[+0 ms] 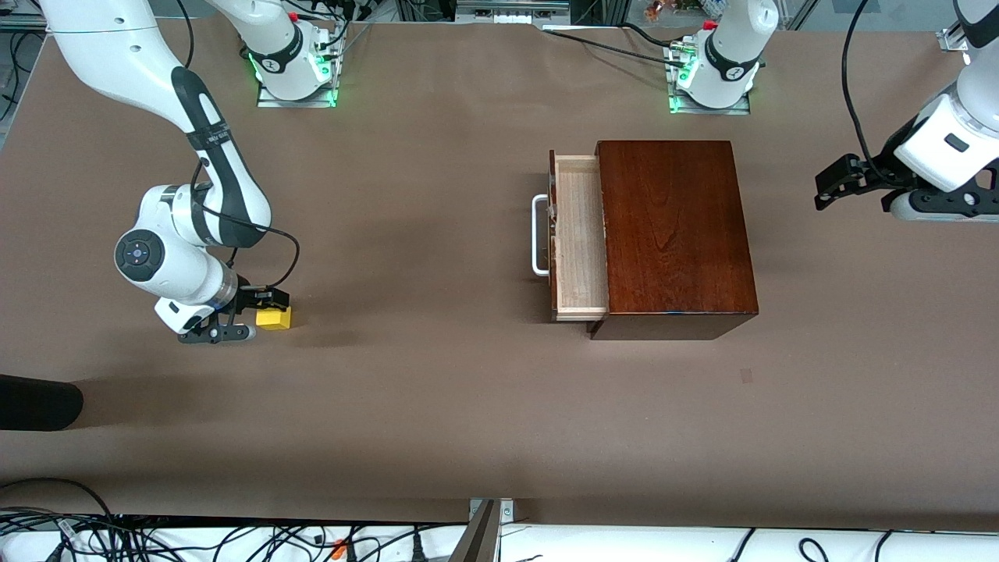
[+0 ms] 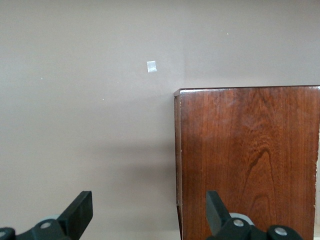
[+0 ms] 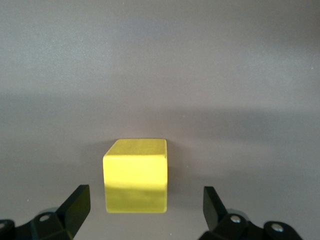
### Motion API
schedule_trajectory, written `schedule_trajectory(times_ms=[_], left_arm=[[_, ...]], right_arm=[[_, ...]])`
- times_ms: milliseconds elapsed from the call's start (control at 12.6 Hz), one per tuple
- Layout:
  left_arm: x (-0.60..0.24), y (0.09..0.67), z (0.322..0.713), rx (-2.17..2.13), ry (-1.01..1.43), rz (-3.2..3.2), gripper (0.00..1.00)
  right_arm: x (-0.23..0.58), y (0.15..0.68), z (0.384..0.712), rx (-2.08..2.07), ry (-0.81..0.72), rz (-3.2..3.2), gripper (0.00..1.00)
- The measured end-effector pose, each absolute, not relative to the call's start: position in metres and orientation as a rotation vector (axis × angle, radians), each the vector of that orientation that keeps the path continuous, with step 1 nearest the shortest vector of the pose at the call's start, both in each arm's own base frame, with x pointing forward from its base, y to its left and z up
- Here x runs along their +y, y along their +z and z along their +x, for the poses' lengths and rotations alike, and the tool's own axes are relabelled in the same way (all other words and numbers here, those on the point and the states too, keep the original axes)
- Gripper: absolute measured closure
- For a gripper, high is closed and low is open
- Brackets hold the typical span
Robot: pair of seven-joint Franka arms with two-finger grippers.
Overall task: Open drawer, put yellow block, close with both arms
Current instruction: 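Grasp the yellow cube with the right gripper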
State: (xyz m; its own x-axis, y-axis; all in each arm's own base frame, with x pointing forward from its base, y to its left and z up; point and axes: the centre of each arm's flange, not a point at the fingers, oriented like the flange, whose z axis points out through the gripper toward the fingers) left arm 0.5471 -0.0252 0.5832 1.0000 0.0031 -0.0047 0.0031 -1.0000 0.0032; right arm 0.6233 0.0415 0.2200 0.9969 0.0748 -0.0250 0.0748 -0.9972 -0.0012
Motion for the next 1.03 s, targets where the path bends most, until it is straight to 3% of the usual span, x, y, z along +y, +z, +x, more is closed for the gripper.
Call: schedule_trajectory(times_ms=[554,713,792,950,1030], left_arm=[[-0.03,0.594,0.538,-0.012,-0.046,3.14,0.0],[-0.031,0.594,0.538,-0.014,-0.047,3.14,0.0],[-0.031,0.594,0.538,-0.015,-0.046,3.14,0.0],[-0.033,0.594,0.538,-0.019,-0.045,3.14,0.0],[-0.033,0.594,0.538,-0.02,-0.045,3.14,0.0]], right_arm=[[0.041,0.205,0.623,-0.116,0.027,-3.14,0.11],[0.041,0.205,0.624,-0.116,0.026,-3.14,0.29],[0.041,0.205,0.624,-0.116,0.026,-3.14,0.29],[0.041,0.206,0.624,-0.116,0.021,-3.14,0.45],[0.042,0.207,0.626,-0.117,0.015,-3.14,0.45]])
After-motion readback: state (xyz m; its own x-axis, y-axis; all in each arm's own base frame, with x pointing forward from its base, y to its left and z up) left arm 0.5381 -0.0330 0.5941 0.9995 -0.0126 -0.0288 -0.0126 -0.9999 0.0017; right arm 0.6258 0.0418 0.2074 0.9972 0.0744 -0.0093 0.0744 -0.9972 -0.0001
